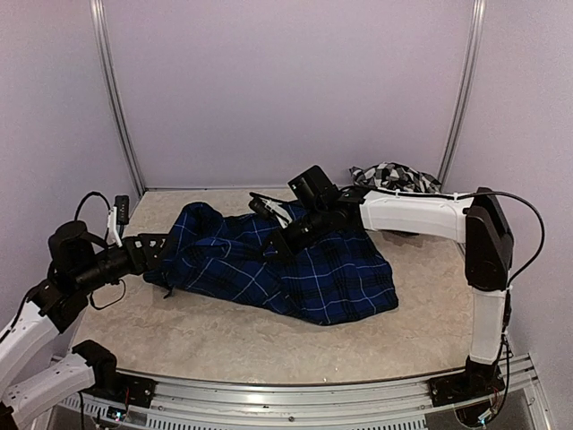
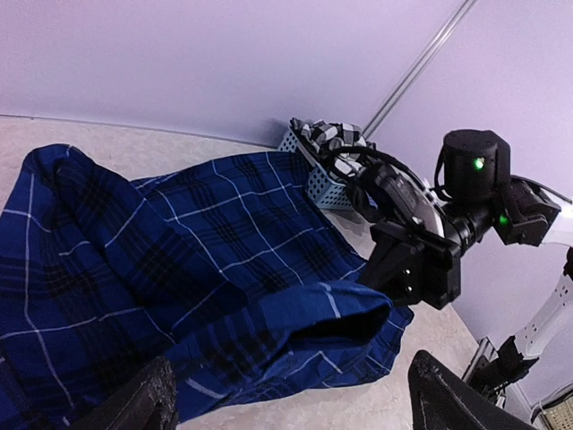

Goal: Fold and stack the long sleeve shirts
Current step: Smooth out the flattened shirt at the center of the board.

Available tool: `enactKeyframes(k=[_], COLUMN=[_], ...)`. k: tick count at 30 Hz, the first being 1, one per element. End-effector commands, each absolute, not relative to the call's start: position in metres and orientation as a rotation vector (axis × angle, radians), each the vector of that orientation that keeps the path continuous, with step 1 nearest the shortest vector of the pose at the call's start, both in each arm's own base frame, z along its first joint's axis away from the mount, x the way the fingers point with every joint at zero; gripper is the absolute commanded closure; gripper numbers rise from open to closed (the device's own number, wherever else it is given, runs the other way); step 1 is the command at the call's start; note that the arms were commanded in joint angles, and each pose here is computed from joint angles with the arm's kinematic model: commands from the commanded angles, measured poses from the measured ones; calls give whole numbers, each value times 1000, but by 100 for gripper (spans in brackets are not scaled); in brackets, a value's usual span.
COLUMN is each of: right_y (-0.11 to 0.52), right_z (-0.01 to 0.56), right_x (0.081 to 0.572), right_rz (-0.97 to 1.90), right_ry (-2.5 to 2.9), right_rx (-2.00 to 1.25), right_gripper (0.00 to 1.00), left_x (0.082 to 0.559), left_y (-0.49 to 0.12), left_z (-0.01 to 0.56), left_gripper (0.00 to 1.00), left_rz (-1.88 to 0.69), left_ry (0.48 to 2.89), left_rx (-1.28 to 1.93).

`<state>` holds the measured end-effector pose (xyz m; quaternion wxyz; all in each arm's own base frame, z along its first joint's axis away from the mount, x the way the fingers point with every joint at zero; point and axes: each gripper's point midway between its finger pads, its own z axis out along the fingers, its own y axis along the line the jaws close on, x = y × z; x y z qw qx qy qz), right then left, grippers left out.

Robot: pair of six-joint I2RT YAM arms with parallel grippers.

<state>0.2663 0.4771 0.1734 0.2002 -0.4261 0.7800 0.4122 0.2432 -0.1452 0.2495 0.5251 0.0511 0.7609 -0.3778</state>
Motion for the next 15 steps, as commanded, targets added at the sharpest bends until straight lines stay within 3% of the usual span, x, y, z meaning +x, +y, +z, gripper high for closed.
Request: enactKeyframes(k=[1, 7, 15], right_y=[469, 454, 450], right_z=[167, 148, 136], right_x=[292, 324, 334], right_rz=[1262, 1272, 1308], right_ry=[2258, 2307, 2327], right_rx=[-1073, -968, -958], right_gripper=[100, 100, 100], left_x=[246, 246, 253], left_y=[-156, -182, -182], left_z=[239, 200, 149], left_gripper=[18, 23, 20], left_rz=[-887, -856, -639], left_ry=[1870, 1984, 2065], left_rx=[108, 134, 150])
